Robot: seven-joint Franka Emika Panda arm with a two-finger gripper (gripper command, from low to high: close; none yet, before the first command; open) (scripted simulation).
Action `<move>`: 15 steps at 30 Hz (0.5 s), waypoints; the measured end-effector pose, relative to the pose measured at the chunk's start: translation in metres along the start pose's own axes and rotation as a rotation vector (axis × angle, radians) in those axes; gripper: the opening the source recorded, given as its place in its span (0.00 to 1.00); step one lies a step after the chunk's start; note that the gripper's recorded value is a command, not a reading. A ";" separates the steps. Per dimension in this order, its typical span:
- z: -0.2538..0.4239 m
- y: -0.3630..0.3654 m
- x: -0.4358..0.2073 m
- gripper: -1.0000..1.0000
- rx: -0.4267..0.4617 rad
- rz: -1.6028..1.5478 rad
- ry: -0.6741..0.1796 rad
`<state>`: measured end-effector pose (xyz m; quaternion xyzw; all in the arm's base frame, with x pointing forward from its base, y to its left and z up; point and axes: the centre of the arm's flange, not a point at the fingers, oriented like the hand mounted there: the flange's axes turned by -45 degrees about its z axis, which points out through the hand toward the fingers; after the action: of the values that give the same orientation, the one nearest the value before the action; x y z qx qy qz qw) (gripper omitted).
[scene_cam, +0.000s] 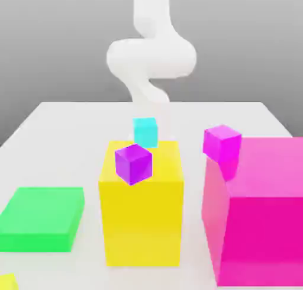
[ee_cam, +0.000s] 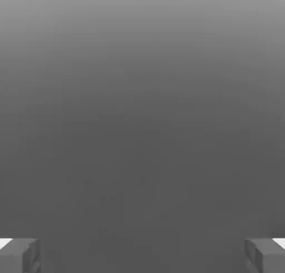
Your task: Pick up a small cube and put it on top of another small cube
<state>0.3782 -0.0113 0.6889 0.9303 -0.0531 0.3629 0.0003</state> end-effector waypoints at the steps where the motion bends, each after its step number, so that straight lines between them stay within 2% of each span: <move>1: 0.017 0.005 0.003 0.50 -0.018 0.036 -0.023; 8: 0.128 0.048 0.011 0.50 -0.135 0.278 -0.168; 15: 0.238 0.106 -0.009 0.50 -0.245 0.526 -0.300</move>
<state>0.5218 -0.1256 0.5037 0.9210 -0.3341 0.2001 0.0105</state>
